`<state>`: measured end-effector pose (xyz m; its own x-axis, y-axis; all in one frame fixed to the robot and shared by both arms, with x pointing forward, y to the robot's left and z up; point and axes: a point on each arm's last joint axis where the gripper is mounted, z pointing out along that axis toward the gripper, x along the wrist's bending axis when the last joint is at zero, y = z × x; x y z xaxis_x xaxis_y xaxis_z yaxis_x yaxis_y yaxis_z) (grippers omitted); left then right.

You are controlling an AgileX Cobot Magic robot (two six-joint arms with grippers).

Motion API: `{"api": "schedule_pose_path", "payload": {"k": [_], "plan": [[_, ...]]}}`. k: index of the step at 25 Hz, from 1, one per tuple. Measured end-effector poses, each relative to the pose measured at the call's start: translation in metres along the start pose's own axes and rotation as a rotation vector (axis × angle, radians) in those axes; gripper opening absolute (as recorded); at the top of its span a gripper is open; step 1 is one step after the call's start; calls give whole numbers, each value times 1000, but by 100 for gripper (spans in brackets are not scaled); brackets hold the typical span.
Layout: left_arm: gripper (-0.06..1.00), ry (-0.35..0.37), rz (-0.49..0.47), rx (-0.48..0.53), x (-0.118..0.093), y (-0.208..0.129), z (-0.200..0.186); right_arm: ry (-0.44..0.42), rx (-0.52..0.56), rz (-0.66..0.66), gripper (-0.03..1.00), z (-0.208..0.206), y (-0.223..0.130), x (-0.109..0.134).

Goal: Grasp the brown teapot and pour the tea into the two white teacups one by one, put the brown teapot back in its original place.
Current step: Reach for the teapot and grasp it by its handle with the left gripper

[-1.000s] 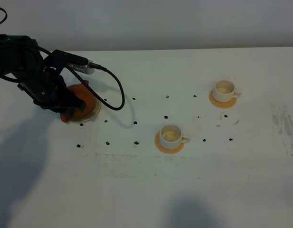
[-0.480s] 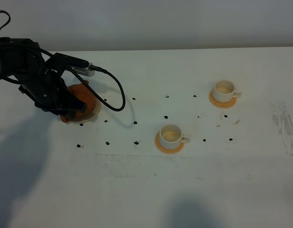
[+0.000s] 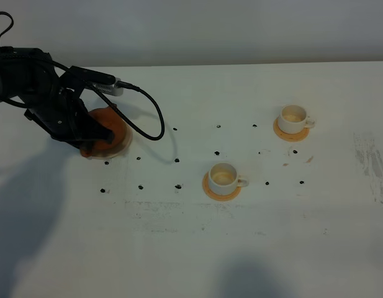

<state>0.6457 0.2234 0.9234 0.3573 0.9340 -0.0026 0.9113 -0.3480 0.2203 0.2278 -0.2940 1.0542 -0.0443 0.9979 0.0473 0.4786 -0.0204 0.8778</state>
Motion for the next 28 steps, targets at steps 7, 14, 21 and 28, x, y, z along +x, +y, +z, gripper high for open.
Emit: {"api": "schedule_pose_path", "payload": {"k": [7,14,21,28], "plan": [[8,28,37,-33,3,3,0,0,0,0,49,0,0,0],[8,35,71,-54,3,5,1,0,0,0,49,0,0,0],[8,37,82,-60,0,0,7,0,0,0,49,0,0,0],[8,46,93,-103,-5,-6,-3,0,0,0,49,0,0,0]]}}
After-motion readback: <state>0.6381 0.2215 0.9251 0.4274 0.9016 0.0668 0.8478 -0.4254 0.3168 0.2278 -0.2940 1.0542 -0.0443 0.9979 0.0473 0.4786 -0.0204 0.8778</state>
